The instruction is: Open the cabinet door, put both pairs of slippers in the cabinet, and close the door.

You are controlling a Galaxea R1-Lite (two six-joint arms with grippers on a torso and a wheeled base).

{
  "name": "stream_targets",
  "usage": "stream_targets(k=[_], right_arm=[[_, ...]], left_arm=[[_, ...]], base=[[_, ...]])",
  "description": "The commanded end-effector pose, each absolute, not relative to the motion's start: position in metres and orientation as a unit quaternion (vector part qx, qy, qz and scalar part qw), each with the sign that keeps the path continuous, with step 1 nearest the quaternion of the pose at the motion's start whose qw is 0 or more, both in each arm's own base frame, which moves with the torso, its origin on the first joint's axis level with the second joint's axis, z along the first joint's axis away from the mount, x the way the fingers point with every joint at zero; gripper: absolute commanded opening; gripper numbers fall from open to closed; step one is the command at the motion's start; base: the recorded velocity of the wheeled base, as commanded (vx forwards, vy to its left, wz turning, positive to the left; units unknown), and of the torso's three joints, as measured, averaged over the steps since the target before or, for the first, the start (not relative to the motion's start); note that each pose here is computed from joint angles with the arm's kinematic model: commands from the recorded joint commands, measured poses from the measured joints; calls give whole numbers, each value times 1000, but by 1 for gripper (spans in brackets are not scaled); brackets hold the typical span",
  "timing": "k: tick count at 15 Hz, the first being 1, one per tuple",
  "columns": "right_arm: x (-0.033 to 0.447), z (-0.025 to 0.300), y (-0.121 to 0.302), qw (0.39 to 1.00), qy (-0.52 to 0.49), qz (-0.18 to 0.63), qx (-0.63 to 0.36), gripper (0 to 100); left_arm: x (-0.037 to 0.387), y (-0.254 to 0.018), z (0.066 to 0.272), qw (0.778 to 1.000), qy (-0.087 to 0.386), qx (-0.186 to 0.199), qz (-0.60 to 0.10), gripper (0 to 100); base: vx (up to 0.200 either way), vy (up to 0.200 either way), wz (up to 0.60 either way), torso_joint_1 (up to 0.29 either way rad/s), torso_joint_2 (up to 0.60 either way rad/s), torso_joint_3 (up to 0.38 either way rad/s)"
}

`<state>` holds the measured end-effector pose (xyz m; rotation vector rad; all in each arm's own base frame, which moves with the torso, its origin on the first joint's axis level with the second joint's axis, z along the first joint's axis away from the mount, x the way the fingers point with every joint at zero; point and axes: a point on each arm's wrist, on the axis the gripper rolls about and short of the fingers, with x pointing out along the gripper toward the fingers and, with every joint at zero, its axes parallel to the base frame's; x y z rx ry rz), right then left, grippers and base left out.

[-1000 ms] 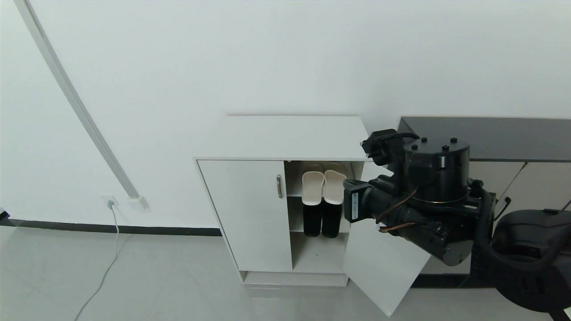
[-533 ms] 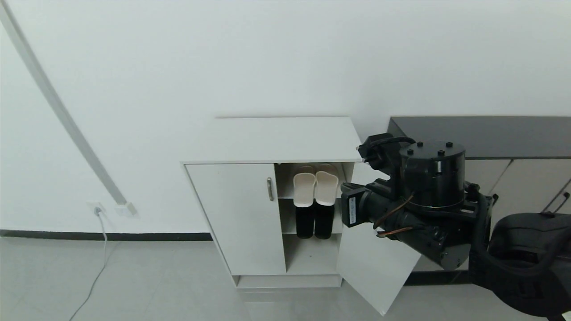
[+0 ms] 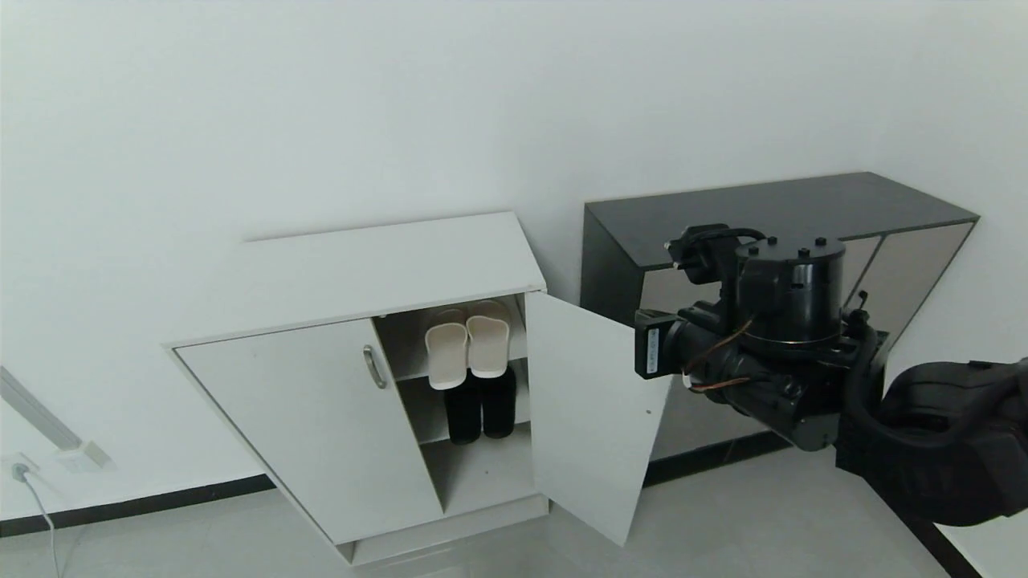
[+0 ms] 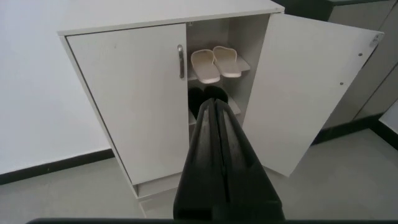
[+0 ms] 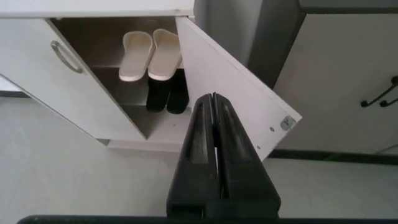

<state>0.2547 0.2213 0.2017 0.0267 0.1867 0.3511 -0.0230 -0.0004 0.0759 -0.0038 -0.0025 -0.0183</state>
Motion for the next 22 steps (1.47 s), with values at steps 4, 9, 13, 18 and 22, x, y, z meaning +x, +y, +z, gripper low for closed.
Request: stream_targets(k=[4,9,13,18,22], right_arm=[[277,206,212,984,100,144,17,0],[312,188,212,990,111,88,16,0],[355,169,199,992,119,36,16,0],[393,146,191,992,124,8,17,0],[411,138,188,992,122,-5,29,0]], left_arm=[[-23,0,76,1000,-1,-2,-9,0],[-23,0,76,1000,-1,-2,-9,0],[-23,0,76,1000,-1,-2,-9,0],[-23,0,76,1000,-1,-2,-9,0],[-23,0,76,1000,-1,-2,-9,0]], base=[[-50,0,0,-1,1,1],[-80,0,0,1,2,0],[0,0,0,0,0,0],[0,0,0,0,0,0],[0,0,0,0,0,0]])
